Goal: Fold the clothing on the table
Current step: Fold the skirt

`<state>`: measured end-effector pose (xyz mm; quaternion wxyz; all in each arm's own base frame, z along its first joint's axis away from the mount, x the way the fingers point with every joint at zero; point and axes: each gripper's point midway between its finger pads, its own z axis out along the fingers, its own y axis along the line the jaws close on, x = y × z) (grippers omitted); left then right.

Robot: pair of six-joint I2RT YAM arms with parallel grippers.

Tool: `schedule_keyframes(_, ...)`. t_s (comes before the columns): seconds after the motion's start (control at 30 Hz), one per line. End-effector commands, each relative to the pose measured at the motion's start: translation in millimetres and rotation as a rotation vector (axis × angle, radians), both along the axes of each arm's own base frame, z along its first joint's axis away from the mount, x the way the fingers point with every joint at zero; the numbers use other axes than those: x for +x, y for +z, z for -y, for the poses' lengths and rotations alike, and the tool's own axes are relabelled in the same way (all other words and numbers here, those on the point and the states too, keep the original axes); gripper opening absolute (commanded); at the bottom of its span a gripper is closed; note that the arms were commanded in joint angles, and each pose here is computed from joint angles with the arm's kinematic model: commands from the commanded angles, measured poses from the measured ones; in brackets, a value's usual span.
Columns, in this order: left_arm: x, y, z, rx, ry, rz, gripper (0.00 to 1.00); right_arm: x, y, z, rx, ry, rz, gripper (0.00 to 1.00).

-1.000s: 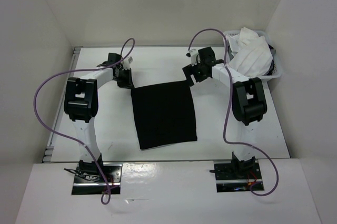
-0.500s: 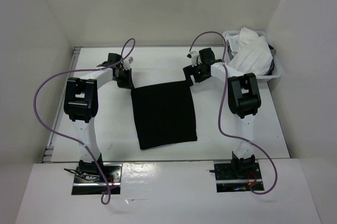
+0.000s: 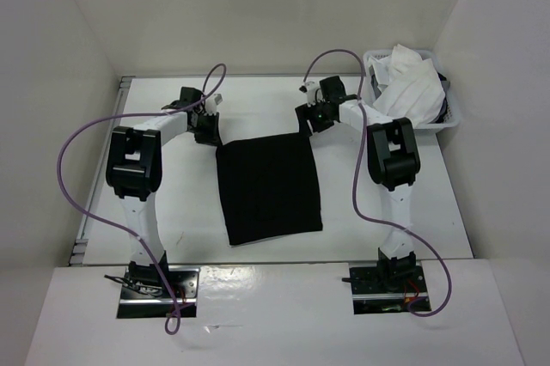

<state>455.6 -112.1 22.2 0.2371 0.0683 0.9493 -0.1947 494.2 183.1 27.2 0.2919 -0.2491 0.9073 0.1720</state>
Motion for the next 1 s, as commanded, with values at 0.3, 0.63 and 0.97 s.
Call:
schedule_keyframes(0.3,-16,-3,2,0.037,-0.029,-0.048,0.00,-11,-8,-22,-0.007,0.082,-0.045,0.31)
schedule_keyframes(0.63,-15,3,-2,0.058,-0.028,-0.042,0.00,-19,-19,-25,-0.069,0.111,-0.061,0.00)
schedule_keyframes(0.97,35,48,-7,0.109,-0.008,0.104,0.00,20,13,-2,-0.127,-0.016,0.073,0.00)
